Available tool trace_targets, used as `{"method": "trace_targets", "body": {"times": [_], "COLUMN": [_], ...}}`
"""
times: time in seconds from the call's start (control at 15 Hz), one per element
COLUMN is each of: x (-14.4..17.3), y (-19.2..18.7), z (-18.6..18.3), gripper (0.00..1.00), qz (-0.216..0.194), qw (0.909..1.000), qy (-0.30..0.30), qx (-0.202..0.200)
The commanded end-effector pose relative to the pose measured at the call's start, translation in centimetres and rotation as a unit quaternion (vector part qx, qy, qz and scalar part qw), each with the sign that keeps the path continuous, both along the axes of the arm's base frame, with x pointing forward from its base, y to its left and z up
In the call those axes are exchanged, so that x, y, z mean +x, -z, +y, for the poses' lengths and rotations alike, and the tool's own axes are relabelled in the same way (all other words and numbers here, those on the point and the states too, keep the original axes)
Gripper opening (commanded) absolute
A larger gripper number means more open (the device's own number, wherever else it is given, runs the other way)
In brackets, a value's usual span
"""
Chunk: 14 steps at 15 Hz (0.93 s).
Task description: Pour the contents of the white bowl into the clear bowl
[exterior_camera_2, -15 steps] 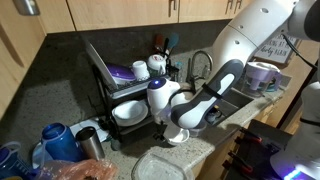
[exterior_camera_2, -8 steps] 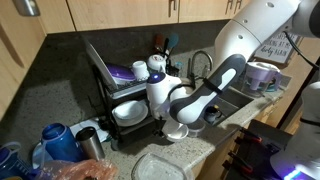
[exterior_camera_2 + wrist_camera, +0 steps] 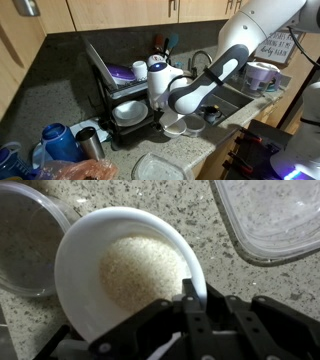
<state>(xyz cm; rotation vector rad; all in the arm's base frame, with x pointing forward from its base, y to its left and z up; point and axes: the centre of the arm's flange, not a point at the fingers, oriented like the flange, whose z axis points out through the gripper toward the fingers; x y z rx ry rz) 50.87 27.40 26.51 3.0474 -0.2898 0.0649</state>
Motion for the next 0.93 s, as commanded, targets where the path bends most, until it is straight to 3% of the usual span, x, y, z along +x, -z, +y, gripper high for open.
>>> {"method": "trace_targets", "body": {"times": [0.0, 0.87], "x": [-0.6, -1.1], "y": [-2.4, -5.1], "z": [-1.4, -9.0], "gripper": [0.03, 0.03], "qz": [0.003, -0.006], "qw": [0.9990, 0.9802], "qy": [0.031, 0.138], "qx": [0.031, 0.142]}}
